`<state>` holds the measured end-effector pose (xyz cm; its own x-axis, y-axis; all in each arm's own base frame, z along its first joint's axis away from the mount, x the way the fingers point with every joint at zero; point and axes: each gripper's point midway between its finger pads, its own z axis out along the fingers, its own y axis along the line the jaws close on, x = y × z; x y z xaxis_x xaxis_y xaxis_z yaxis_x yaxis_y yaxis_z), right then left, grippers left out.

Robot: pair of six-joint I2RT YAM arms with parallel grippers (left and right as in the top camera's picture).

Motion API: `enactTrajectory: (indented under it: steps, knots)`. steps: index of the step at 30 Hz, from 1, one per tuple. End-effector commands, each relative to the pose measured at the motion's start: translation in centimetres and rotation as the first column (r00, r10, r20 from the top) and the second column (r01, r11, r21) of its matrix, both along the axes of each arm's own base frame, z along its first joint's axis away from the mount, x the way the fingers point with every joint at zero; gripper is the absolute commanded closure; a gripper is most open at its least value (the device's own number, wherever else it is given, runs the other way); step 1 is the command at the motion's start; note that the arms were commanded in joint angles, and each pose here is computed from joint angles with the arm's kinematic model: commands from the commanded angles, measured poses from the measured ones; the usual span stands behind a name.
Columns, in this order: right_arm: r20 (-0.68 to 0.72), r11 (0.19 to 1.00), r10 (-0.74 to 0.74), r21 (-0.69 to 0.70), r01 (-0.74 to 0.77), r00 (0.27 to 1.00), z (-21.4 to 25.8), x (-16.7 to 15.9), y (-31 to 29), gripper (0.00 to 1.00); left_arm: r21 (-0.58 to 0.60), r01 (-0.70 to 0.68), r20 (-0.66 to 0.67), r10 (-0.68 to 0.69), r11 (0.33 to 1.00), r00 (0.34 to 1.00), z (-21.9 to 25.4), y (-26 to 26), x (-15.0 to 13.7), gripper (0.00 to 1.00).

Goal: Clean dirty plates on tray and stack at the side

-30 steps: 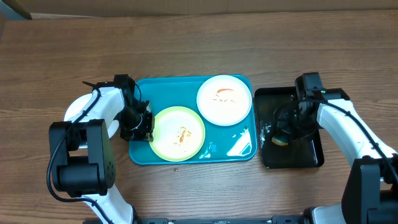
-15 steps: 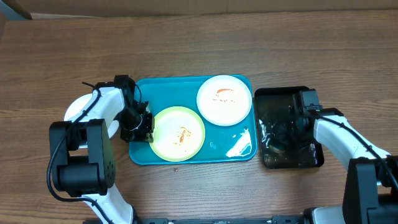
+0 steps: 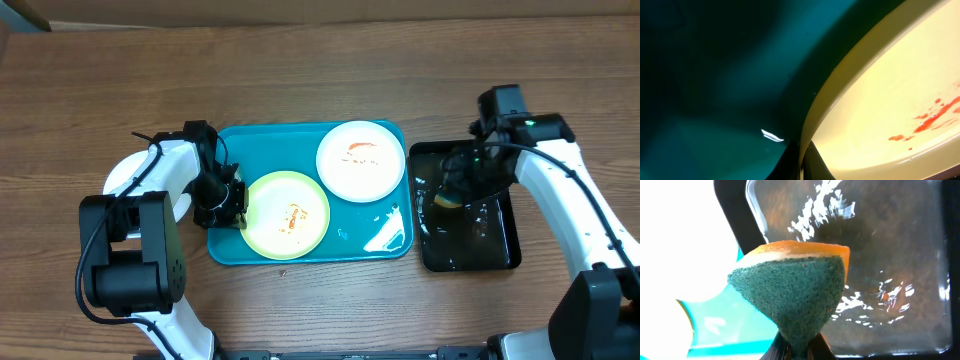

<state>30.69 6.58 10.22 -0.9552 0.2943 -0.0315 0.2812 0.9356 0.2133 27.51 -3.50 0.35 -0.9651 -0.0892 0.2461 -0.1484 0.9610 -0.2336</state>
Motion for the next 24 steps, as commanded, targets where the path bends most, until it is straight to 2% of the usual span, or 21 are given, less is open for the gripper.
enactTrajectory:
  steps: [1,2,3,5,6,8,13,17,24]
  knots:
    - [-0.007,0.990,-0.038,-0.140,0.036,0.999,-0.4,-0.6,-0.9,0.96,0.050,0.000,-0.055,0.003,0.999,0.998,-1.5,0.5,-1.2,0.96]
    - [-0.007,0.976,-0.098,-0.197,0.095,0.995,-0.5,-0.8,-1.7,0.96,0.049,0.000,-0.054,0.003,0.999,0.999,-1.5,0.5,-1.1,0.96]
    - [-0.007,0.979,-0.081,-0.190,0.078,0.997,-0.5,-0.9,-1.3,0.96,0.049,0.000,-0.054,0.003,0.999,0.999,-1.5,0.5,-1.1,0.96]
    - [0.010,0.993,0.094,-0.076,-0.092,0.996,-0.4,-0.6,1.2,0.97,0.050,0.000,-0.054,0.003,0.999,0.999,-1.5,0.5,-1.1,0.96]
    - [0.017,0.991,0.125,-0.054,-0.123,0.992,-0.3,-0.6,1.7,0.96,0.050,0.000,-0.053,0.003,0.999,0.999,-1.5,0.5,-1.1,0.96]
    - [0.005,0.995,0.030,-0.098,-0.030,1.000,-0.4,-0.6,0.8,0.96,0.050,0.000,-0.053,0.002,0.999,0.999,-1.5,0.5,-1.1,0.96]
    - [0.038,0.988,0.147,0.045,-0.148,0.988,0.1,-0.4,3.6,0.96,0.050,0.001,-0.054,0.002,0.999,0.999,-1.5,0.5,-1.1,0.96]
    - [0.083,0.949,0.251,0.174,-0.263,0.964,0.9,-0.8,7.1,0.96,0.046,0.002,-0.054,0.001,0.999,0.999,-1.5,0.4,-1.1,0.96]
    - [0.215,0.877,0.416,0.160,-0.453,0.883,1.5,-1.4,15.0,0.96,0.016,0.006,-0.053,-0.006,1.000,0.999,-1.4,-0.5,-1.1,0.96]
